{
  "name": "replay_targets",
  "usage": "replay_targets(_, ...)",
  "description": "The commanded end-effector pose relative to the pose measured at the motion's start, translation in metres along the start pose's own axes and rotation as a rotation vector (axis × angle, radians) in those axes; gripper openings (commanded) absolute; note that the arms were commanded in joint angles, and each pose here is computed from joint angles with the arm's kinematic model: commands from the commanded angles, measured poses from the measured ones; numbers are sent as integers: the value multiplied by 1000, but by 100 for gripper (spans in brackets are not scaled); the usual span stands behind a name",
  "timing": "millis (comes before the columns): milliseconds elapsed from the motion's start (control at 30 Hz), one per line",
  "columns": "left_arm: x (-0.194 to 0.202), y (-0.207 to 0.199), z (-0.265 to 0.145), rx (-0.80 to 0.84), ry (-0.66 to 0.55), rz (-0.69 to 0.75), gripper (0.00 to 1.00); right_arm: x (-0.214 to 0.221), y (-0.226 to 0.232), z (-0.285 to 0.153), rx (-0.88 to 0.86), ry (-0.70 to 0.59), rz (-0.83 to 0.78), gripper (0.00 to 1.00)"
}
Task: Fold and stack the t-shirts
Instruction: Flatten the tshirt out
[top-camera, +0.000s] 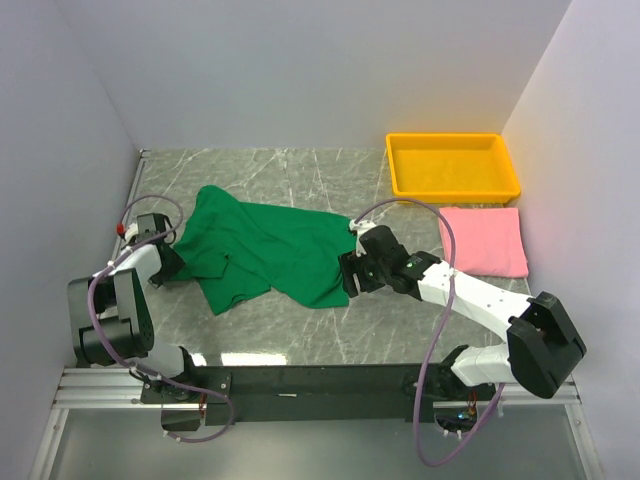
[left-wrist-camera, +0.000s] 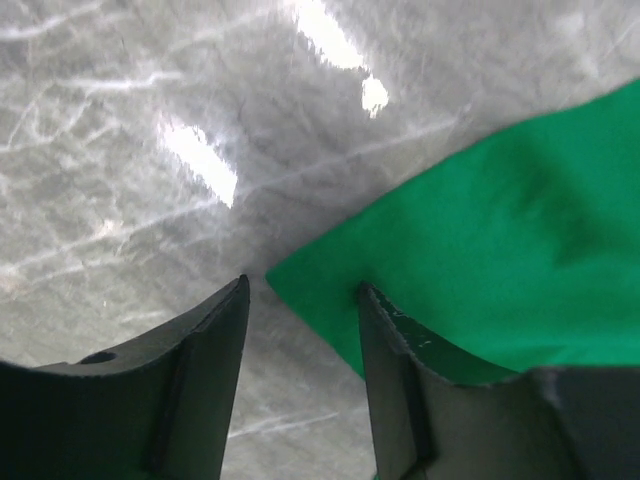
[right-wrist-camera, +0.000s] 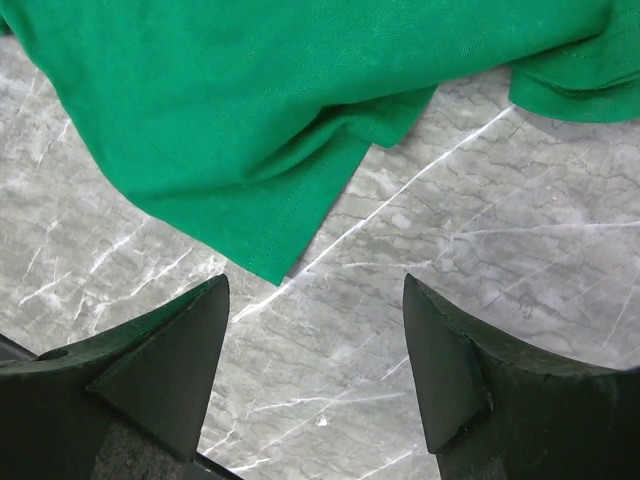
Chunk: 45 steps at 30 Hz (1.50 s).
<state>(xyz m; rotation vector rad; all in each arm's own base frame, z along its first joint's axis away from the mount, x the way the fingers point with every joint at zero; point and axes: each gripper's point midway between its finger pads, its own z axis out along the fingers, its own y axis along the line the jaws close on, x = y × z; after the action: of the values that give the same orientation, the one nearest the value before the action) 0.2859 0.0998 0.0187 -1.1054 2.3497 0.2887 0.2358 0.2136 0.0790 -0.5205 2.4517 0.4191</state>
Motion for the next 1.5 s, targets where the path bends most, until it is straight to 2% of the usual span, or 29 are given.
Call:
replay_targets(0, -14, -6, 2, 13, -13, -20, 52, -12, 4, -1, -11, -47, -7, 76)
replay_targets(133, -10, -9, 3, 23, 0, -33, 39, -15, 5, 0, -15, -47, -5, 76)
replay_targets(167, -10, -8, 3, 21, 0, -33, 32, -17, 6, 0, -16, -50, 0, 76)
replay_targets(233, -9, -8, 4, 21, 3, -32, 26, -15, 6, 2, -18, -43, 2, 76)
replay_targets(267, -9, -8, 3, 24, 4, -32, 18, -14, 5, 3, -16, -39, 4, 76)
replay_targets(333, -9, -9, 3, 27, 3, -30, 10, -12, 4, 5, -11, -35, 3, 76)
replay_targets(367, -10, -8, 1, 25, 0, -29, 1, -10, 4, 5, -10, -31, 4, 76)
replay_targets(500, -16, -6, -7, 25, -26, -31, 1, -7, 2, 6, 0, -19, 7, 76)
replay_targets(733, -47, 3, -40, 21, -156, -73, 1, 3, 1, 17, 19, 43, 56, 75)
replay_targets(933, -65, 5, -56, 38, -236, -82, 1, 22, 11, 25, 26, 129, 92, 62)
replay_targets(1167, -76, 3, -69, 59, -278, -94, 1, 30, 16, 33, 130, 183, 163, 56)
replay_targets(1467, -84, 2, -77, 73, -309, -104, 1, 27, 24, 41, 221, 178, 250, 56)
